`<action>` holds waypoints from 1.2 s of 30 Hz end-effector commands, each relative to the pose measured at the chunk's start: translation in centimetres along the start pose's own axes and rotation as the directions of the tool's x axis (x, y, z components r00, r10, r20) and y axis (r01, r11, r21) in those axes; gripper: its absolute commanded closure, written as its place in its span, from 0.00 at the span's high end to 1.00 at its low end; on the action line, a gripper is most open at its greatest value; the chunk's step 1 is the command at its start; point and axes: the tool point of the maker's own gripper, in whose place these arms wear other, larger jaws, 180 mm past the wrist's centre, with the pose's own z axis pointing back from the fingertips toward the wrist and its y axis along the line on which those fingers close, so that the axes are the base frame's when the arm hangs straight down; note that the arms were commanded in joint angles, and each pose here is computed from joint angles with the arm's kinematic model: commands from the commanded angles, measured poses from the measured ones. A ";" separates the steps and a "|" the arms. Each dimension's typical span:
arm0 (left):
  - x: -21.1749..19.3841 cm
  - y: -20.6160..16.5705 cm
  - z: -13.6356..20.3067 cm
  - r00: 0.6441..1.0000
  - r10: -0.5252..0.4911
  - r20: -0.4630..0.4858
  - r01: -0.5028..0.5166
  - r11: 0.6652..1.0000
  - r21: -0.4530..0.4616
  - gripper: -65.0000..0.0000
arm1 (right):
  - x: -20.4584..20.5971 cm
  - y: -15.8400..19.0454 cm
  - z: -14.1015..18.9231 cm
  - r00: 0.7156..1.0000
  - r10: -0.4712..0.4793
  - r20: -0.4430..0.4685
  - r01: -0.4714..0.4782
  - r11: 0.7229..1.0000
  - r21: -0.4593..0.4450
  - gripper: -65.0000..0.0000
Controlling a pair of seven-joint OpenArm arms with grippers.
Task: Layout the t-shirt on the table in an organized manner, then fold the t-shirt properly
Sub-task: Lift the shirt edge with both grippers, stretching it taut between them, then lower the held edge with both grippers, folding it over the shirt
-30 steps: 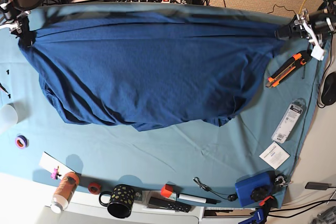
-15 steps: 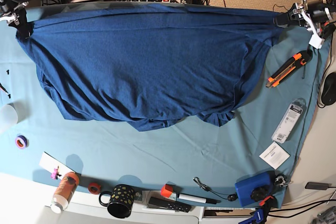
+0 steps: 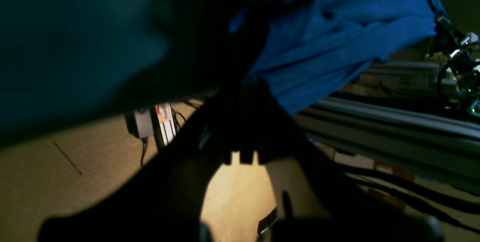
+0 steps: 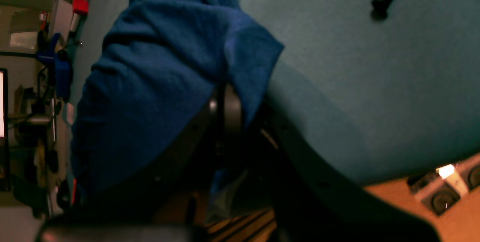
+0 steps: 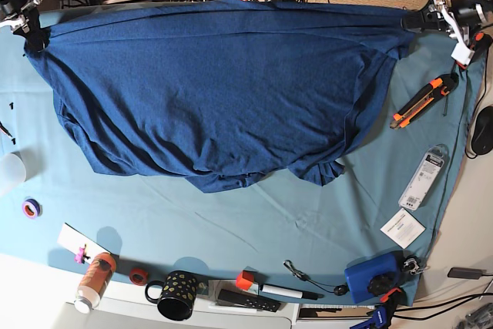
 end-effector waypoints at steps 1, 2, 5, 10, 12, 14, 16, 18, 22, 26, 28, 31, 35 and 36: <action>1.8 -0.1 0.7 0.999 -0.041 0.031 0.041 0.999 0.005 0.00 | 2.6 0.9 0.6 0.996 0.045 0.074 -0.047 0.999 0.025 0.00; 2.3 -0.3 0.5 0.998 -0.050 0.043 0.050 0.999 0.000 0.00 | 2.7 1.1 0.6 0.996 0.042 0.081 -0.045 0.998 0.035 0.00; 4.1 -0.6 0.2 0.994 -0.078 0.075 0.079 0.997 -0.010 0.00 | 3.0 1.4 0.4 0.995 0.041 0.091 -0.046 0.998 0.047 0.00; 6.2 -1.2 0.0 0.987 -0.112 0.115 0.115 0.993 -0.019 0.00 | 3.5 1.9 -0.1 0.993 0.042 0.109 -0.049 0.997 0.065 0.00; 6.5 -1.3 -0.1 0.986 -0.116 0.120 0.119 0.993 -0.021 0.00 | 3.9 2.2 -0.4 0.992 0.041 0.121 -0.051 0.996 0.076 0.00; 6.6 -1.3 -0.1 0.985 -0.119 0.124 0.122 0.992 -0.024 0.00 | 4.4 2.8 -0.8 0.989 0.039 0.139 -0.052 0.994 0.095 0.00; 6.7 -1.4 -0.3 0.985 -0.118 0.128 0.123 0.992 -0.027 0.00 | 4.9 3.3 -1.2 0.987 0.037 0.158 -0.055 0.992 0.113 0.00; 7.1 -1.6 -0.5 0.983 -0.121 0.139 0.127 0.991 -0.034 0.00 | 5.6 4.0 -1.6 0.983 0.036 0.180 -0.061 0.989 0.135 0.00; 8.4 -2.3 -1.0 0.976 -0.133 0.174 0.144 0.988 -0.053 0.00 | 6.4 4.8 -2.1 0.978 0.032 0.208 -0.067 0.985 0.162 0.00; 10.2 -2.8 -1.0 0.965 -0.162 0.205 0.177 0.983 -0.057 0.00 | 6.3 5.3 -2.7 0.975 0.015 0.220 -0.056 0.981 0.183 0.00; 11.0 -3.1 -1.0 0.960 -0.174 0.219 0.191 0.980 -0.059 0.00 | 5.9 5.4 -3.0 0.976 0.001 0.218 -0.044 0.980 0.193 0.00; 11.7 -3.3 -1.0 0.955 -0.185 0.232 0.204 0.977 -0.060 0.00 | 4.6 5.7 -3.7 0.979 0.020 0.203 -0.062 0.977 0.202 0.00; 12.0 -3.4 -0.9 0.953 -0.190 0.237 0.209 0.976 -0.060 0.00 | 2.1 5.4 -5.1 0.990 0.024 0.138 -0.049 0.982 0.182 0.00; 11.9 -3.4 -0.9 0.953 -0.189 0.237 0.209 0.976 -0.060 0.00 | 1.4 5.2 -5.5 0.993 0.027 0.112 -0.046 0.985 0.167 0.00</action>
